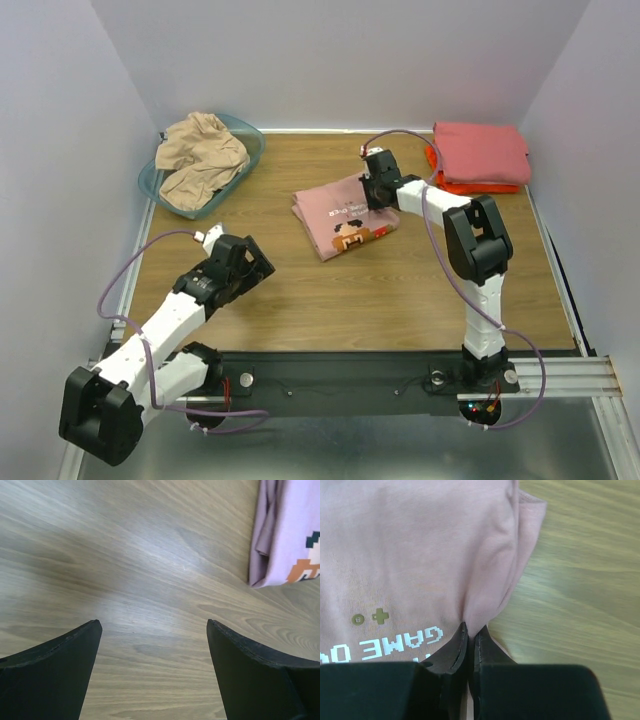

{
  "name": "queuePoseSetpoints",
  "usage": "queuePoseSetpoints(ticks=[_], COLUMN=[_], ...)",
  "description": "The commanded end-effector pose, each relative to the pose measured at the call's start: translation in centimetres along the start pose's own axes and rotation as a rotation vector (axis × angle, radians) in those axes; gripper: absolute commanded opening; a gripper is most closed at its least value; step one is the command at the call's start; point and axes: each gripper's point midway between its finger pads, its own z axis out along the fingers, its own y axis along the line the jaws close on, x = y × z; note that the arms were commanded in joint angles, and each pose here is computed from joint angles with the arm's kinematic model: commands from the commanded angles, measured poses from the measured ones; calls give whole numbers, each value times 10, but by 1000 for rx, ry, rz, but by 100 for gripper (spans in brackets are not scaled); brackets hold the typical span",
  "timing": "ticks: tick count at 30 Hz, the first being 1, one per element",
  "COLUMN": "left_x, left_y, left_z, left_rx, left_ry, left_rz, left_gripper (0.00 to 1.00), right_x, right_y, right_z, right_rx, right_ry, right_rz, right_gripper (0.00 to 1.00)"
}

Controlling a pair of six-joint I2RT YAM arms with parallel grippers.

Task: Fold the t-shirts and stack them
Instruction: Neatly place the folded tshirt to the corner

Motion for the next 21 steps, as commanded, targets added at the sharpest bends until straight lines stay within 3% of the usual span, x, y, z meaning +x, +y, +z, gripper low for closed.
queuePoseSetpoints(ticks=[1, 7, 21], left_x=[-44, -55, -67], left_y=[-8, -17, -17], left_z=[-26, -36, -46], left_rx=[-49, -11, -40], left_ry=[-139, -184, -221], left_rz=[26, 20, 17], left_gripper=[98, 98, 98], right_x=[-39, -108, -190], right_y=[-57, -114, -207], right_z=[-29, -89, -173], right_rx=[223, 379, 507], right_ry=[-77, -220, -399], right_rz=[-76, -141, -184], right_gripper=[0, 0, 0])
